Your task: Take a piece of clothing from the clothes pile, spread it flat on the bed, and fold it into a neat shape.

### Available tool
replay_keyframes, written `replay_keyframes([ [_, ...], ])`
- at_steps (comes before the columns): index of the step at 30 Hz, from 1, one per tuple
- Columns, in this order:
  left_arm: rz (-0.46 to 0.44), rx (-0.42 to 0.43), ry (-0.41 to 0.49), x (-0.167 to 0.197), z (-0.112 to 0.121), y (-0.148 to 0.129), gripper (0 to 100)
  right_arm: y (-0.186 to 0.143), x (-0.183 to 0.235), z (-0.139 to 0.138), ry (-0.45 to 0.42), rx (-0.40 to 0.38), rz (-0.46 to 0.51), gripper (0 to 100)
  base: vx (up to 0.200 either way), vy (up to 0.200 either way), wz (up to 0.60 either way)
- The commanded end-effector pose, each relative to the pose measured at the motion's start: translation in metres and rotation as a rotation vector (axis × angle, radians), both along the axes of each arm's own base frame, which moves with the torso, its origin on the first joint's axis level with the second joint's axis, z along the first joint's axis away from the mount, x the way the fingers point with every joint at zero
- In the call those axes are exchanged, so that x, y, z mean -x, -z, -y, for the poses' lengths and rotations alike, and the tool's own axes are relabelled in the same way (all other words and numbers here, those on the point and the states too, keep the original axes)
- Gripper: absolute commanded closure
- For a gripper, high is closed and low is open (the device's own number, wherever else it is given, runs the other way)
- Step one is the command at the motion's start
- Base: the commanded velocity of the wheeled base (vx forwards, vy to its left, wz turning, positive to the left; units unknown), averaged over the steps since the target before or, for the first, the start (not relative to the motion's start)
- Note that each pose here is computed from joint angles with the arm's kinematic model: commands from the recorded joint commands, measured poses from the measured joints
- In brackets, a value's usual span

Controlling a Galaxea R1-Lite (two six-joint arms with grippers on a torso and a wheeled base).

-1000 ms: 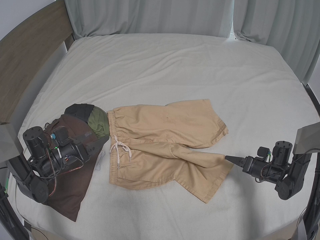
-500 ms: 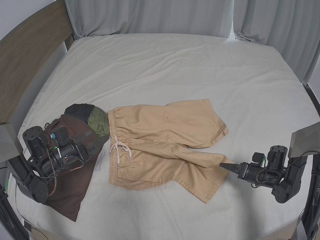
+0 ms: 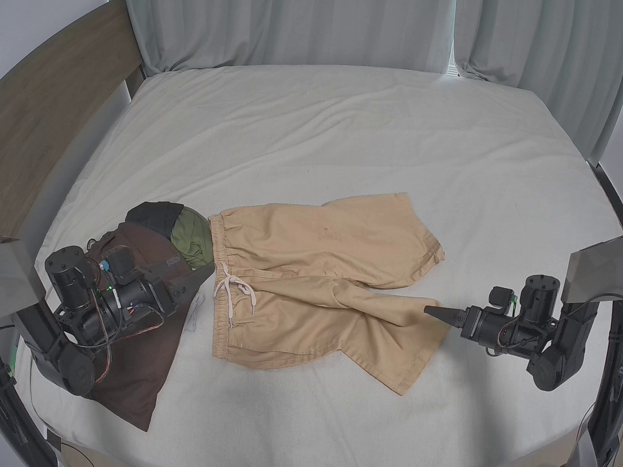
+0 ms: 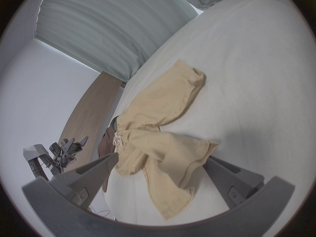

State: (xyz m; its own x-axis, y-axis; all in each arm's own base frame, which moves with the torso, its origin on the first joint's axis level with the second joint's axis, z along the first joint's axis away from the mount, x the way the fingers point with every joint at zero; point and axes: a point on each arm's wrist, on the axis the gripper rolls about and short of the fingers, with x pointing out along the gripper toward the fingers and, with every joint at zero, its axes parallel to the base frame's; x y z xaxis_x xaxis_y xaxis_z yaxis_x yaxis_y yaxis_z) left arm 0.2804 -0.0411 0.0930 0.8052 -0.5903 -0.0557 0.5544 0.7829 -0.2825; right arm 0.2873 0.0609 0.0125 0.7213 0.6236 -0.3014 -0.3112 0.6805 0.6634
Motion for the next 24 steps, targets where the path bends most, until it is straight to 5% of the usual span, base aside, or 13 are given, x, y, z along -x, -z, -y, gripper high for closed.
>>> replay_keyframes([
  [1,0.0,0.0,0.0,0.0002,0.0,0.0,0,-0.0064,-0.0062,0.0061,0.025,-0.007,0.034,0,0.0,0.0,0.0],
  [17,0.0,0.0,0.0,0.0002,0.0,0.0,0,-0.0069,-0.0125,0.0077,0.037,-0.008,0.053,0,0.0,0.0,0.0],
  [18,-0.001,0.001,0.0,0.0002,0.0,0.0,0,-0.007,-0.0129,0.0077,0.041,-0.007,0.054,100,0.0,0.0,0.0],
  [24,0.0,0.0,0.002,0.0003,0.0004,0.0,0,-0.0073,-0.0149,0.0079,0.064,0.001,0.061,100,0.0,0.0,0.0],
])
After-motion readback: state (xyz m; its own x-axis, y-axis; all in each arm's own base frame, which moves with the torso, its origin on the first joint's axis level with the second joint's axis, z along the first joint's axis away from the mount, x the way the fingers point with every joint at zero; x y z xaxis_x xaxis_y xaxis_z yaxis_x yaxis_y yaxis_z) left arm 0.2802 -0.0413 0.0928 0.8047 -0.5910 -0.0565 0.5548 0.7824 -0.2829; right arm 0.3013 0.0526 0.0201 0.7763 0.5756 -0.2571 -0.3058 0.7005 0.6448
